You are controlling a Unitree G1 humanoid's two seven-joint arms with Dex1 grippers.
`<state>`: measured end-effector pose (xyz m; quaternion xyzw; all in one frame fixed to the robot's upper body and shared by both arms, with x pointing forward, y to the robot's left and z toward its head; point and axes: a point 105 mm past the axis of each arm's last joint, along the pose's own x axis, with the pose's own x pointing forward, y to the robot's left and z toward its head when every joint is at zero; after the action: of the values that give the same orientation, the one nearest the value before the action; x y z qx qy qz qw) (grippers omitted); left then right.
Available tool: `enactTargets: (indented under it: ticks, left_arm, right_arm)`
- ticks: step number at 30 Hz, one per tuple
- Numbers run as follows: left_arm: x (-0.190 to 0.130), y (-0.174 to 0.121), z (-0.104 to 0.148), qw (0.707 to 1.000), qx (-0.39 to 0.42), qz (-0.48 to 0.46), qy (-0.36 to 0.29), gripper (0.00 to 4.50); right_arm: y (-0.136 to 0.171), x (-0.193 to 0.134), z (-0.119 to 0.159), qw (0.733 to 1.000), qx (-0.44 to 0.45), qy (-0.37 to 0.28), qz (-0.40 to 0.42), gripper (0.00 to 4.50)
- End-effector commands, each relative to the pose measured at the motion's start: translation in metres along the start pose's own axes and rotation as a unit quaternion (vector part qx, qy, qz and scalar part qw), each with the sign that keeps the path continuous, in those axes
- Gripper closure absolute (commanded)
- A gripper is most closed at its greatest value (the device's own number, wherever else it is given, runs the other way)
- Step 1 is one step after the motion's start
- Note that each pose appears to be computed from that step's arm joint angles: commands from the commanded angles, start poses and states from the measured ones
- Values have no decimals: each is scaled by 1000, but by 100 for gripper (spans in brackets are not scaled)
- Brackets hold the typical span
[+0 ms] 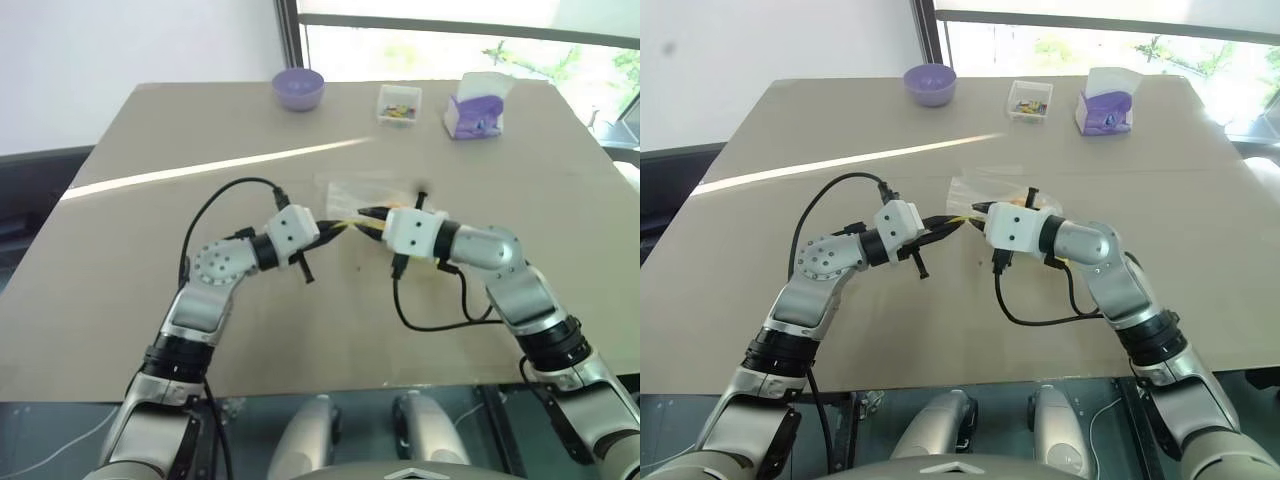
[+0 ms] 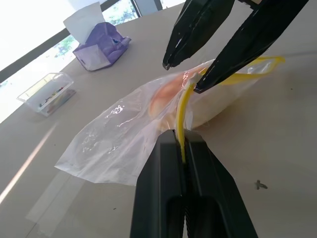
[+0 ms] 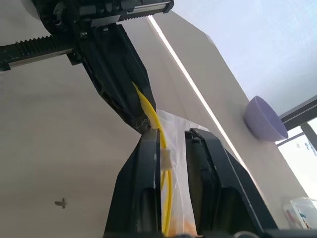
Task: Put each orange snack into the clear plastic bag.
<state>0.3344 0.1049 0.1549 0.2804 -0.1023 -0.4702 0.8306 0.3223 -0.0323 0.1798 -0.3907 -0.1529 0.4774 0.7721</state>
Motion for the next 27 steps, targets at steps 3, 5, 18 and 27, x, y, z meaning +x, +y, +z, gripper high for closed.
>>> enactTargets:
  ticks: [3, 5, 18, 27]
  left_arm:
    - [0, 5, 8, 1000, 19, 5, -5, 450]
    - [0, 5, 8, 1000, 19, 5, -6, 450]
    - [-1, 4, 12, 1000, 21, 2, -11, 450]
    - [-1, 2, 14, 1000, 22, -2, -16, 450]
  right_arm:
    - [-6, -8, 6, 1000, -12, -7, -11, 363]
    - [-5, -9, 4, 1000, -13, -3, -8, 363]
    - [-4, -9, -3, 1000, -15, 2, -7, 363]
    - [-11, 4, -9, 1000, -10, 1, -9, 363]
